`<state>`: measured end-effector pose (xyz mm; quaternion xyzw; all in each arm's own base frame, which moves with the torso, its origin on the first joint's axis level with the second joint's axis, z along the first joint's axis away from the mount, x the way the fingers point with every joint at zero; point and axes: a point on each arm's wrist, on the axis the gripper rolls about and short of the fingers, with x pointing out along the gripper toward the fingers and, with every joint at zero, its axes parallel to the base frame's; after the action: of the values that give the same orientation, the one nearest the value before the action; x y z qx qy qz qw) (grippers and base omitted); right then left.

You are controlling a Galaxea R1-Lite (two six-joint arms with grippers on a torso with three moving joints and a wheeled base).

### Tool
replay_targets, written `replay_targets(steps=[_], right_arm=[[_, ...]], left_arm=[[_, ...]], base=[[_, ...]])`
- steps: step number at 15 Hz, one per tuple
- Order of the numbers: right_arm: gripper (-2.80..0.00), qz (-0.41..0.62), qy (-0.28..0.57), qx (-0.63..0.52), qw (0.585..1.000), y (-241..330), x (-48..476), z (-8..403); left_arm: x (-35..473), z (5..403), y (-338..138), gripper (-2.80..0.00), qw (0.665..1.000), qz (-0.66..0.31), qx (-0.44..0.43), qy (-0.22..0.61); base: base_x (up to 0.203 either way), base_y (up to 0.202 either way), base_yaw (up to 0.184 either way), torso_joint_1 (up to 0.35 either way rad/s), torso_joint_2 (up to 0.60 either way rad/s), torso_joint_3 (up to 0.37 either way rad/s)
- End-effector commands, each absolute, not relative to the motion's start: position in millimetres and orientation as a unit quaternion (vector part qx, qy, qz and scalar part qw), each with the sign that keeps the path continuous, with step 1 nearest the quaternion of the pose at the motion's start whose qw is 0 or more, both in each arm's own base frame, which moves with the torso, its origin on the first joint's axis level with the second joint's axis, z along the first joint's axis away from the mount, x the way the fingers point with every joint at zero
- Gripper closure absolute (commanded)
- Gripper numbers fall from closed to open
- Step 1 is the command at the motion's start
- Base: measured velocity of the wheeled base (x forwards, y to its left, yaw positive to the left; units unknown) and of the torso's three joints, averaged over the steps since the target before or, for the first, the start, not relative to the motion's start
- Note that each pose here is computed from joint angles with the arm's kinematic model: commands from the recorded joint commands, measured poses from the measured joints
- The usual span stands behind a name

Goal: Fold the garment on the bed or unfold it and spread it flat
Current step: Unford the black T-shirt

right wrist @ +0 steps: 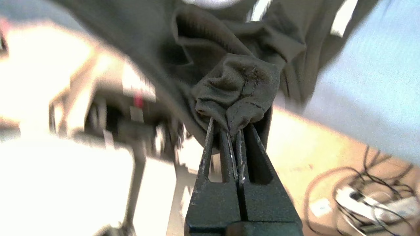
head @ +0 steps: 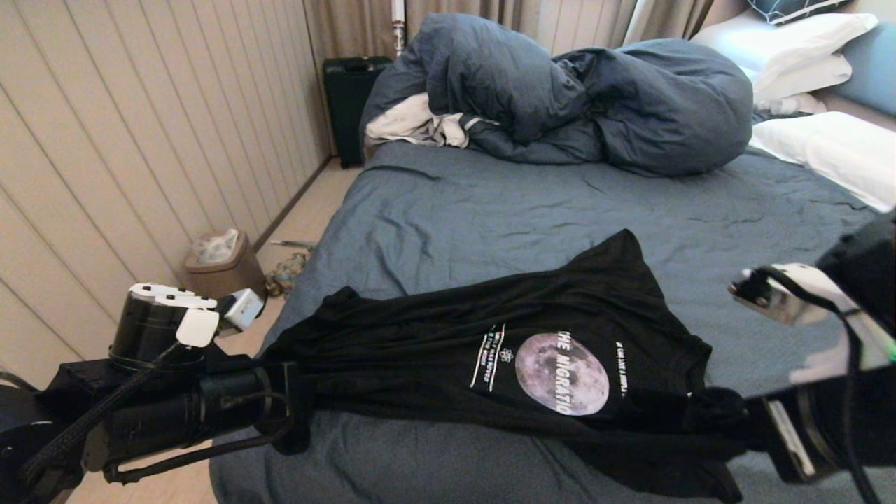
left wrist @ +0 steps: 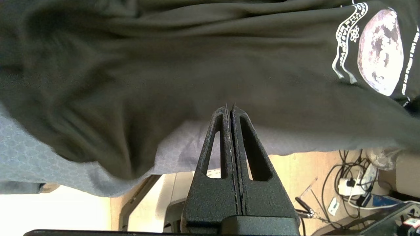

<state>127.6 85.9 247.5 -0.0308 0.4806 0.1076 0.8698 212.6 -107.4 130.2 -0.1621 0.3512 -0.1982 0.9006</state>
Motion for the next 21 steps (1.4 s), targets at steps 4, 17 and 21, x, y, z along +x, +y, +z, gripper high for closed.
replay_targets(steps=[4,17,21], right_arm=[[0.0,0.139,0.499,-0.069,0.853,60.7,77.5,230.4],[-2.8,0.2,0.529,-0.163,0.808,70.3,66.1,202.4],[-2.8,0.182,0.473,-0.099,0.856,75.2,84.6,224.7]], left_arm=[[212.6,130.7,-107.4,0.0,0.901,-0.199,-0.164,0.35],[212.6,130.7,-107.4,0.0,0.9,-0.199,-0.164,0.35],[212.6,131.3,-107.4,0.0,0.901,-0.199,-0.165,0.349]], base=[[0.0,0.0,0.0,0.0,0.0,0.0],[0.0,0.0,0.0,0.0,0.0,0.0],[0.0,0.0,0.0,0.0,0.0,0.0]])
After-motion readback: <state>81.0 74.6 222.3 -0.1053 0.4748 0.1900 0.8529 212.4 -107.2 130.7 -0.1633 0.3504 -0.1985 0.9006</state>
